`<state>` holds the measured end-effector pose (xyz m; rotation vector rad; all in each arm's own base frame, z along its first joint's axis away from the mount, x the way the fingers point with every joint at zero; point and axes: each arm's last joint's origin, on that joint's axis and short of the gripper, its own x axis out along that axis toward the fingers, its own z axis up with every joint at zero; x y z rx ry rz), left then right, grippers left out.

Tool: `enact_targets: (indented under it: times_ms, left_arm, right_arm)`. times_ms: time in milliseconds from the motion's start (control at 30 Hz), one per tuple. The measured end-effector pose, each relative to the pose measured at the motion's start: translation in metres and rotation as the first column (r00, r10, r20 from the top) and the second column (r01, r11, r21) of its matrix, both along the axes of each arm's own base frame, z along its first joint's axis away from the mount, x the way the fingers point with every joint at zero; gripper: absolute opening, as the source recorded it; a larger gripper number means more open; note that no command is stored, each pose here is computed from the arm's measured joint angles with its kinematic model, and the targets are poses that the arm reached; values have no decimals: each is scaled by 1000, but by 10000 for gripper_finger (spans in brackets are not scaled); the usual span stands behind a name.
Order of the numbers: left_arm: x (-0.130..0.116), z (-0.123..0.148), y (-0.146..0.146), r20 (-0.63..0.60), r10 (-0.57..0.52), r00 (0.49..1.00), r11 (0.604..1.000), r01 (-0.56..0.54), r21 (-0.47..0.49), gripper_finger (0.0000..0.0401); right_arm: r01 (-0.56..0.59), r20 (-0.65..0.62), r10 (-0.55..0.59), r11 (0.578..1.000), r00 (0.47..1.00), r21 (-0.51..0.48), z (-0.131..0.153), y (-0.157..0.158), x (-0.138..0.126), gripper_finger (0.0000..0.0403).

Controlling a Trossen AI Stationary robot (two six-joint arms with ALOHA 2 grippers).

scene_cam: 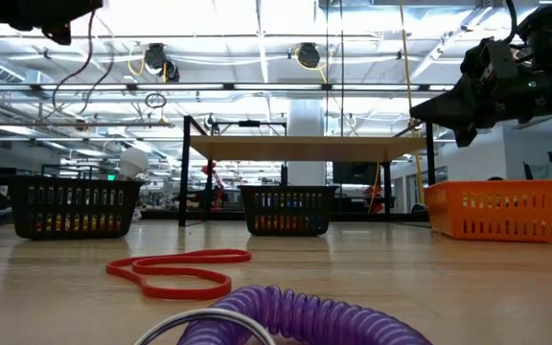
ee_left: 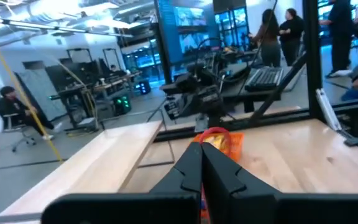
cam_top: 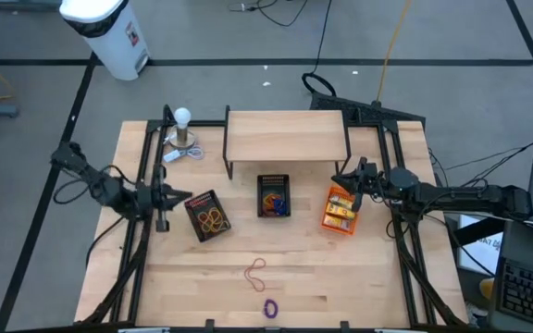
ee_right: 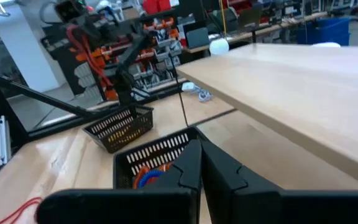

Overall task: Pick & Place Office Desk Supplies
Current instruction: Put the red rubber band into the left black basket

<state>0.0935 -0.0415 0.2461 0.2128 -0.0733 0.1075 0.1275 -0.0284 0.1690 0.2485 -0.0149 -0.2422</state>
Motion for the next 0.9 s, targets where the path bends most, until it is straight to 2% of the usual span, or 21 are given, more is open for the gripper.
enact_targets:
  times_ms: [233,367,633,900]
  left_arm:
    - [-18,-5,15,35,-108,994,993,109,-39,0]
    - [-20,-19,17,56,-104,993,992,108,-67,0]
    - [-11,-50,12,7,-99,995,991,99,-92,0]
    - [-8,-60,10,-14,-110,994,987,107,-120,0]
  right_arm:
    - [-4,16,4,1000,1000,-27,2,0,0,4]
    - [-5,12,5,999,1000,-36,2,0,0,4]
    - [-4,9,5,999,1000,-35,2,0,0,4]
    - [-4,6,4,999,1000,-35,1,0,0,4]
